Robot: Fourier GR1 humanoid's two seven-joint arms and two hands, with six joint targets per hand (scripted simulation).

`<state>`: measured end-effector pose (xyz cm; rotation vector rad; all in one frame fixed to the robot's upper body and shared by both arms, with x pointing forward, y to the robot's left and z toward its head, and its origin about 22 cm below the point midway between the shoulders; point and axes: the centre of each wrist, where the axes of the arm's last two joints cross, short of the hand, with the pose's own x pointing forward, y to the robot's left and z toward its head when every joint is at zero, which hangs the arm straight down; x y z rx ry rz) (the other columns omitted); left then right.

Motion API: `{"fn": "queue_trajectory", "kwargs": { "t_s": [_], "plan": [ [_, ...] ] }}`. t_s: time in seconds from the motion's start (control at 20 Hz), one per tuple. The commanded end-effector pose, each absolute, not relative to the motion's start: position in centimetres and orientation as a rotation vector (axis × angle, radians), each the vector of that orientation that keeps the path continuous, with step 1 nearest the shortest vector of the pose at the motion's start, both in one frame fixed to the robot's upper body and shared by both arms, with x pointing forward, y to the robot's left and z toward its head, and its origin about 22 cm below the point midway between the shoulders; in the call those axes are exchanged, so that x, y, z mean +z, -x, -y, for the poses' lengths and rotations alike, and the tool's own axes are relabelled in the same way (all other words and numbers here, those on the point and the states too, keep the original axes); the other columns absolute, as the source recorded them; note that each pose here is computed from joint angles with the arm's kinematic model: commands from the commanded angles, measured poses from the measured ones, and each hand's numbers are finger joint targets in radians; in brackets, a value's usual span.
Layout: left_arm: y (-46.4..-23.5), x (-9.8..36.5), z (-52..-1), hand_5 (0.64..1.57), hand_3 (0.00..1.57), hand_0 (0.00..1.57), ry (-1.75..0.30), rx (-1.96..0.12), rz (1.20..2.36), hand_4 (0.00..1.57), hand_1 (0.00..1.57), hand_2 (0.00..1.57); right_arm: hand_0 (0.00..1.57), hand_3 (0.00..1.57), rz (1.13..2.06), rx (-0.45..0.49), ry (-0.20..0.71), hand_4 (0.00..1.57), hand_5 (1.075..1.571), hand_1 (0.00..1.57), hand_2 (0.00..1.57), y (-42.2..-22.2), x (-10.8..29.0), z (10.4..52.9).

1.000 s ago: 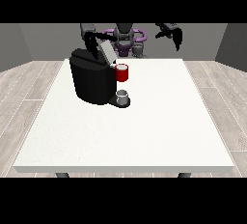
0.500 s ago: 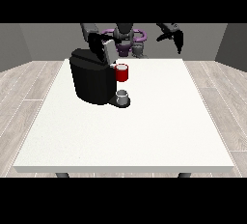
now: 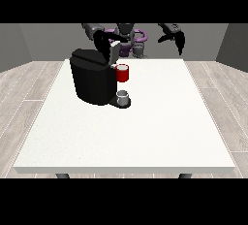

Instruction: Insert the coffee pod into the coffee machine and close the lid

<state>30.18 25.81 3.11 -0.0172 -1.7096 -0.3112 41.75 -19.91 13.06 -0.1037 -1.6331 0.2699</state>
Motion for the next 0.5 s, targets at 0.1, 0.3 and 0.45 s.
{"fn": "queue_trajectory", "kwargs": {
  "t_s": [0.1,0.3,0.45],
  "plan": [
    [-30.2,2.5,-25.6,1.571,0.0,0.0,0.045,-0.327,1.692,0.33,0.0,0.0,0.0,0.0,1.727,0.449,0.098,0.0,1.571,0.0,0.0,-41.4,15.5,14.9],
    [-31.1,4.0,-24.3,1.571,0.0,0.0,0.063,-0.356,1.787,0.39,0.0,0.0,0.0,0.0,1.806,0.424,0.162,0.2,1.571,0.0,0.0,-42.2,20.6,17.0],
    [-31.3,4.2,-23.5,1.571,0.0,0.0,0.097,-0.387,1.753,0.44,0.0,0.0,0.0,0.0,1.787,0.419,0.192,0.26,1.571,0.0,0.0,-41.6,20.3,15.3]
  ]
}}
